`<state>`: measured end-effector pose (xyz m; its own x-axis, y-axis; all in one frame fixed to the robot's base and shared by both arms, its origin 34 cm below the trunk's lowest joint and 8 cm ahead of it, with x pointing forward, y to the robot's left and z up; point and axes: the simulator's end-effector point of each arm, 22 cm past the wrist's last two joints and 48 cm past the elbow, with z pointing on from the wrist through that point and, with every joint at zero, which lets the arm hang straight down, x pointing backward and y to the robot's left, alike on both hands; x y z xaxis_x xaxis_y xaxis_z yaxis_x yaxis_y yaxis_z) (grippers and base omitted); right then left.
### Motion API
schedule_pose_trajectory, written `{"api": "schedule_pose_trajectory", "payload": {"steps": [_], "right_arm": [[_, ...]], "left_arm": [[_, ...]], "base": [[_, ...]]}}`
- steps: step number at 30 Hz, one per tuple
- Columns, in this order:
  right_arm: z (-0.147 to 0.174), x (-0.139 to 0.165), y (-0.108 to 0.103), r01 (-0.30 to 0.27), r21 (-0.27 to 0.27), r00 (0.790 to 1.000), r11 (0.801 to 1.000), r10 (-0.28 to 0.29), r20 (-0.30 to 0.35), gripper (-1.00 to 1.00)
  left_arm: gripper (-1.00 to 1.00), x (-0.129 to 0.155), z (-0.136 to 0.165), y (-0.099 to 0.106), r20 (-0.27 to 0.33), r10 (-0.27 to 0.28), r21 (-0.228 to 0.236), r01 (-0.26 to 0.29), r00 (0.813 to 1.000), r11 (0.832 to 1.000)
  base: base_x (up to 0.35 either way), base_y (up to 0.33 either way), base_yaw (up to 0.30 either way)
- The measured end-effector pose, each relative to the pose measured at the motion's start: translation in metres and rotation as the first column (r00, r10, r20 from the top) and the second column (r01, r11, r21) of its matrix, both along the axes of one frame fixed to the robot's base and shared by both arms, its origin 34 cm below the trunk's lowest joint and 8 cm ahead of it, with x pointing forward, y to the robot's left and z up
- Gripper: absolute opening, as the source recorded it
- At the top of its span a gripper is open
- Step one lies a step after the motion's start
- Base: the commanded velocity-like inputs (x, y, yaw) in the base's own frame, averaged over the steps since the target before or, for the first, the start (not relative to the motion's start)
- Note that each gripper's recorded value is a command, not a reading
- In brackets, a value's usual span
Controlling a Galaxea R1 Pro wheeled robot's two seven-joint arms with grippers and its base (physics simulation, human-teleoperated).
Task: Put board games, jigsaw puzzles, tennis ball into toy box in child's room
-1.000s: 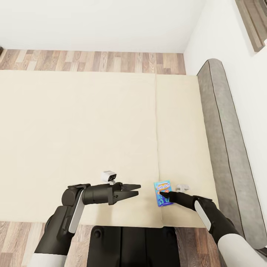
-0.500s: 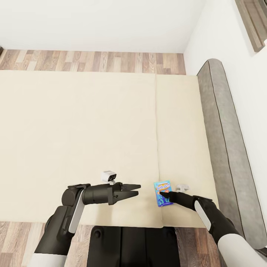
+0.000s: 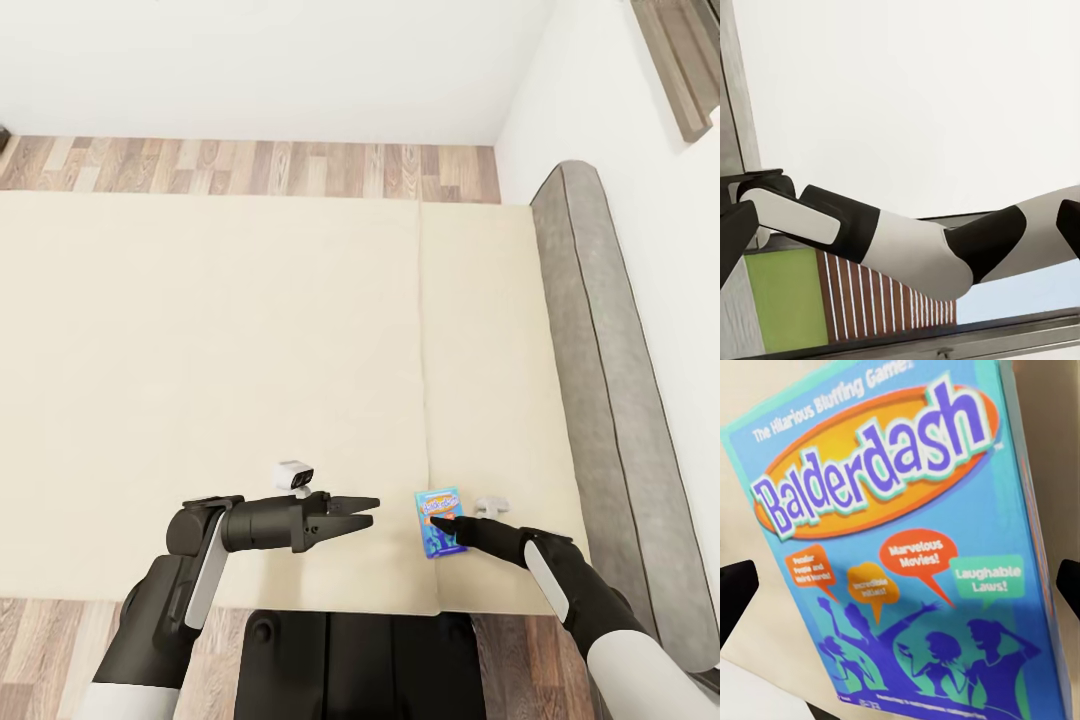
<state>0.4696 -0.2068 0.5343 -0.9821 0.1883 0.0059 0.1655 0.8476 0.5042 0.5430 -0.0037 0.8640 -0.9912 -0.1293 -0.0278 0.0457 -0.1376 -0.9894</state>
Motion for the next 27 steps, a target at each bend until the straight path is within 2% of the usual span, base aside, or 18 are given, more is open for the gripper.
{"api": "schedule_pose_trajectory", "payload": {"steps": [27], "right_arm": [[0.0021, 0.0022, 0.0003, -0.001, 0.0, 1.0, 1.0, 0.001, 0.005, 1.0]], "left_arm": [[1.0, 0.0009, 0.0023, 0.0002, 0.006, 0.0, 0.001, 0.0, 1.0, 1.0]], "base": [[0.0, 0.0, 0.0]]}}
